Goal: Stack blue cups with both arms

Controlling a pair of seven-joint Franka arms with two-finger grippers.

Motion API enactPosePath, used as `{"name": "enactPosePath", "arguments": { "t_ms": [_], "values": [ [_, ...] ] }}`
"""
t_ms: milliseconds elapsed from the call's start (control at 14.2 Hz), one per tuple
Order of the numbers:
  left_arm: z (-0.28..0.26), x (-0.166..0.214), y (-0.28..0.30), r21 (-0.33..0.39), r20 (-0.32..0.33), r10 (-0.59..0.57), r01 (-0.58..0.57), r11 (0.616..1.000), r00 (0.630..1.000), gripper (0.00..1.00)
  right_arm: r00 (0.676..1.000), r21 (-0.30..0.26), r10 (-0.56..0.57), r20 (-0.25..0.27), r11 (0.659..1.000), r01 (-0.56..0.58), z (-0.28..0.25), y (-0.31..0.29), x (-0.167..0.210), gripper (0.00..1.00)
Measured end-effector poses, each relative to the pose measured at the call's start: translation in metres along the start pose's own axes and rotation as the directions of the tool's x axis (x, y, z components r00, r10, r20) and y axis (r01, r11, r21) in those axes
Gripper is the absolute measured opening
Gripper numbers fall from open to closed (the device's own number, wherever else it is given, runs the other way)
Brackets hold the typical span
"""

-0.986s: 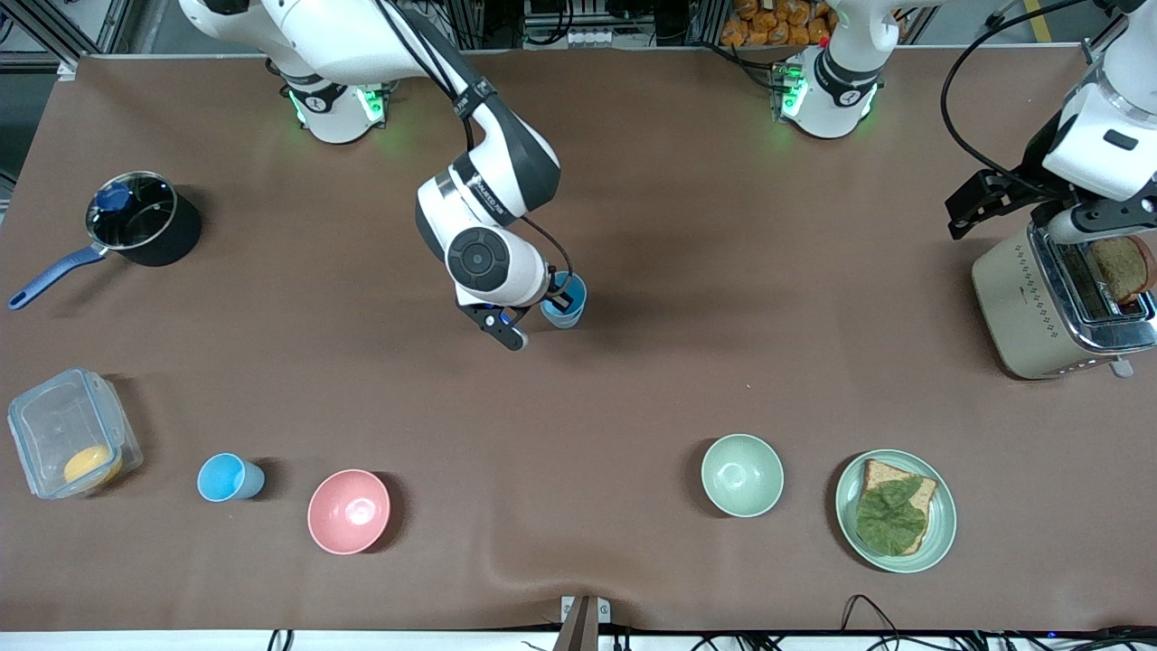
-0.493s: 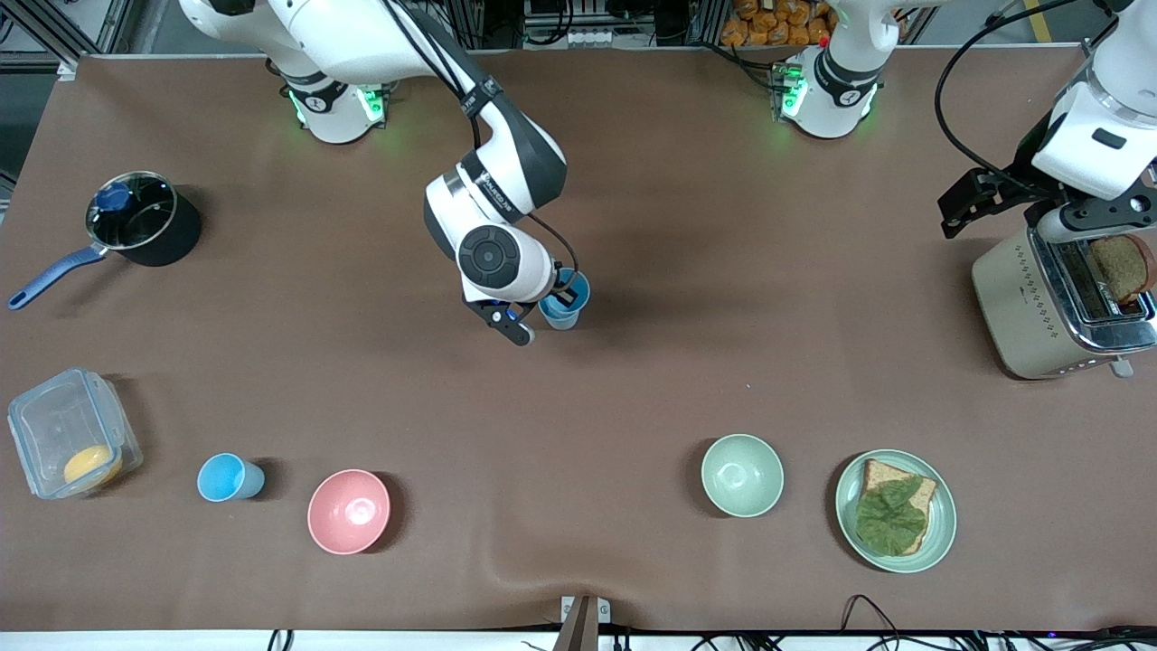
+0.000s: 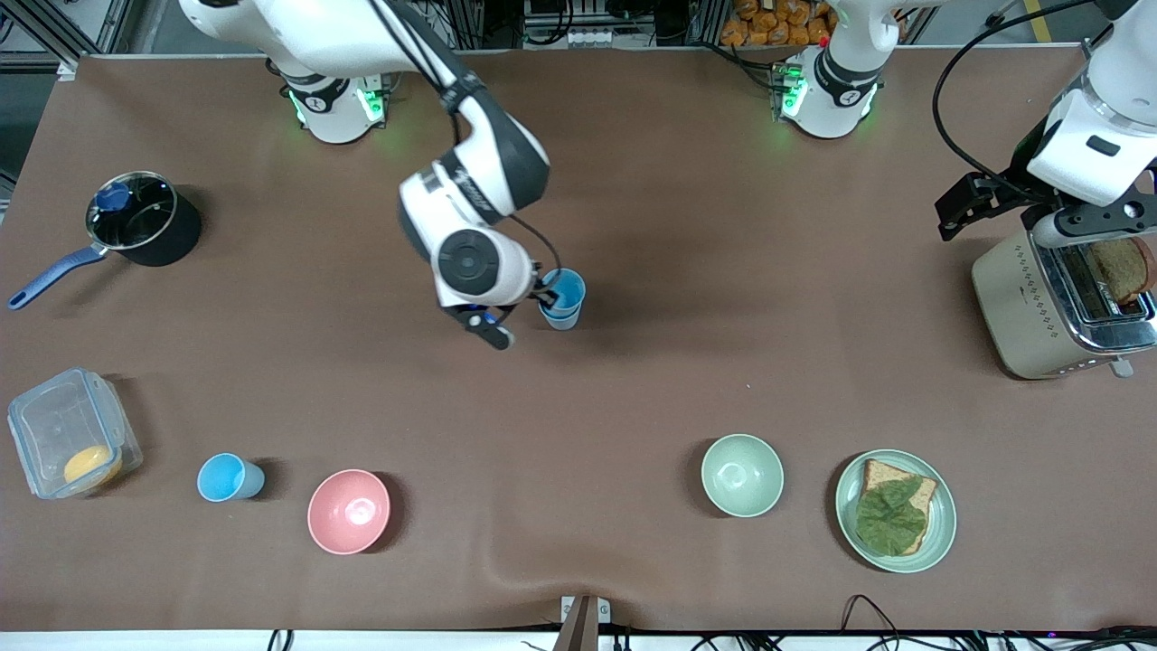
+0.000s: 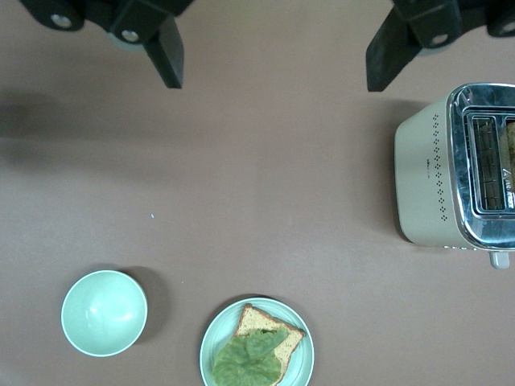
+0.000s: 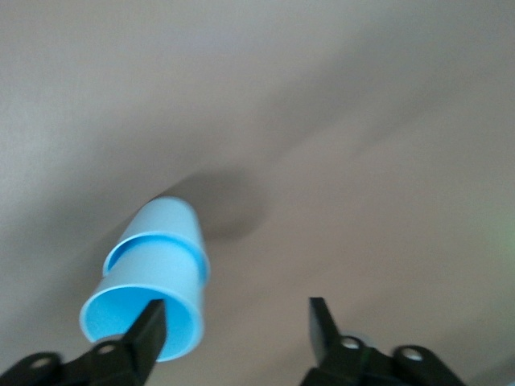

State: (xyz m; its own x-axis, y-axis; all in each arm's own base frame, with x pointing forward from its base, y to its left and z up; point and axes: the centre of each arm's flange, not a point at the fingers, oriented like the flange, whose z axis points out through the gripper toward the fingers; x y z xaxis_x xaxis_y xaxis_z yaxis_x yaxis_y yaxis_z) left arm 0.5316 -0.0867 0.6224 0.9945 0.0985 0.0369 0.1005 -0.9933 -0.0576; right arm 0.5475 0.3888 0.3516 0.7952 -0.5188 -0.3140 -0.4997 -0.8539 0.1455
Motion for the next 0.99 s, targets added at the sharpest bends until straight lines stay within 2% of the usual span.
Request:
{"name": "enactPosePath", "arguments": {
  "t_ms": [70,141,352,493,634,845,986],
  "values": [
    [0.001,0.000,0.000,0.000,0.001,-0.001,0.001,1.000,1.000,1.00,0.999,-0.001,-0.040,-0.011,0.999,0.040,-0.025,0.022,0.019,0.96],
    [0.001,0.000,-0.001,0.000,0.002,-0.002,0.002,1.000,1.000,1.00,0.997,0.006,-0.076,-0.021,0.997,0.076,-0.051,0.047,0.042,1.00],
    [0.002,-0.001,0.000,0.001,0.010,-0.016,0.016,1.000,1.000,1.00,0.980,0.055,-0.190,-0.050,0.980,0.193,-0.113,0.126,0.107,1.00],
    [0.002,-0.003,0.008,-0.003,0.016,-0.037,0.037,0.999,0.999,1.00,0.952,0.038,-0.283,-0.116,0.956,0.289,-0.144,0.175,0.139,1.00],
    [0.002,-0.005,0.013,-0.002,0.016,-0.035,0.035,0.999,0.999,1.00,0.913,0.022,-0.367,-0.179,0.926,0.377,-0.177,0.220,0.157,1.00],
    [-0.002,-0.004,0.011,-0.005,0.009,-0.039,0.039,0.999,0.999,1.00,0.864,0.032,-0.432,-0.259,0.890,0.455,-0.224,0.299,0.179,1.00],
    [-0.011,-0.003,0.009,-0.010,-0.008,-0.034,0.033,0.999,0.999,1.00,0.856,0.012,-0.432,-0.283,0.891,0.454,-0.246,0.341,0.179,1.00]
  ]
}}
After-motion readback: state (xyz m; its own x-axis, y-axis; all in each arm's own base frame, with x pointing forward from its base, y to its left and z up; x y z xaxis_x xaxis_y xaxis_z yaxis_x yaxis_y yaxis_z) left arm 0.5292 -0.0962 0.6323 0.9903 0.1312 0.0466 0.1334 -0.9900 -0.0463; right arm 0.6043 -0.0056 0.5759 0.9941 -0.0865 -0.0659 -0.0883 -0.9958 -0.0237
